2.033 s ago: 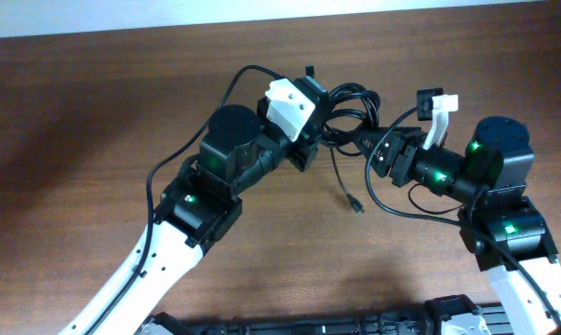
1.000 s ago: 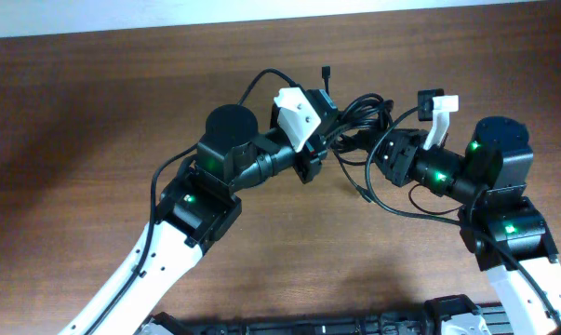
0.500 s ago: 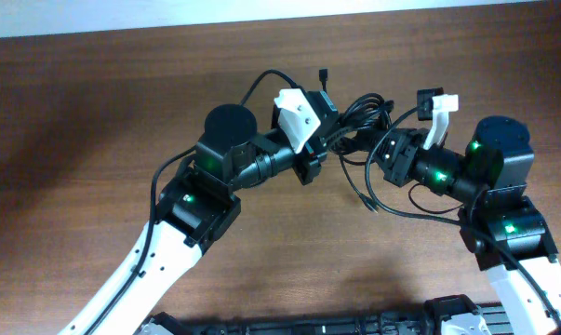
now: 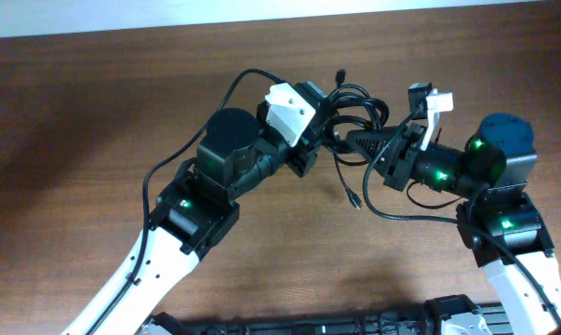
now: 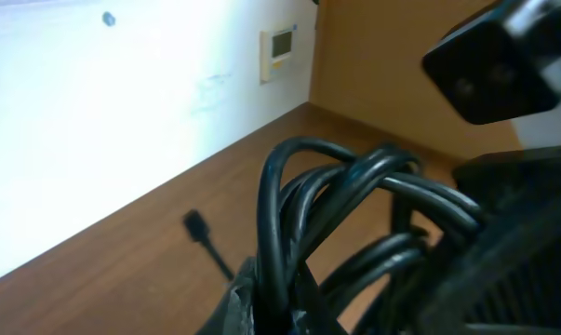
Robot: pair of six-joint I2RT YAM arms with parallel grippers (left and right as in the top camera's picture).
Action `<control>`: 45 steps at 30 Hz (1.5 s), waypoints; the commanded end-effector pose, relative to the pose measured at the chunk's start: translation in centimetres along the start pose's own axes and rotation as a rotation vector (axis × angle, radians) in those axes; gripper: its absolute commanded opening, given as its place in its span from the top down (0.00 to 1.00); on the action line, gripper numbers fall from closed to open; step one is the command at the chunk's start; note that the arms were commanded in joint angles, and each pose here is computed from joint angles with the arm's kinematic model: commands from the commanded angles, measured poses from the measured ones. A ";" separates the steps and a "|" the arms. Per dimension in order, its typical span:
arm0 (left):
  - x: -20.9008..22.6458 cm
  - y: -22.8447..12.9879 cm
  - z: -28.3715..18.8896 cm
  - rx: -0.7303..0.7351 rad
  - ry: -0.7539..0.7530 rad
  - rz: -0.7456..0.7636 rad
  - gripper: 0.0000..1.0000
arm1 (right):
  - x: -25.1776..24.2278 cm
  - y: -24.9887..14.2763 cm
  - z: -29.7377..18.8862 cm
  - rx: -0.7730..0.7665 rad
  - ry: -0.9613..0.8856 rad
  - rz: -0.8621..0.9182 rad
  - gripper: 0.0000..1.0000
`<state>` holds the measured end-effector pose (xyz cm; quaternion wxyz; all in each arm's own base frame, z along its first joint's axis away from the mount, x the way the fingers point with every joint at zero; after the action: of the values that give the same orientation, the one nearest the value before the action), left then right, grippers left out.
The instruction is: Untangle cables
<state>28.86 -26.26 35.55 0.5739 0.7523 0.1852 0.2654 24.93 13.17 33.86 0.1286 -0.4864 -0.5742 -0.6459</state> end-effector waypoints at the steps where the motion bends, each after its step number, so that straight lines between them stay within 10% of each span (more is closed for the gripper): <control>1: 1.6 -1.3 0.2 0.063 0.115 0.002 1.00 | 3.3 -0.6 -0.6 0.071 0.156 -0.107 0.96; 45: 8.5 1.9 -1.1 -0.094 0.547 0.004 1.00 | 7.9 -2.9 -2.6 0.273 0.486 -0.314 0.89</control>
<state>31.72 -25.14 38.87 0.5808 0.6702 0.2303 0.4006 21.46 14.51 37.11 0.1852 -0.2958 -0.6420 -0.6827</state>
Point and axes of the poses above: each gripper's point midway between its finger pads, its own z axis out along the fingers, its own x axis along the line the jaws close on, y = z × x, the point moved 4 cm from there along -z, back along the fingers, and after that the axes turned 12 degrees about z, right-handed, at the moved point
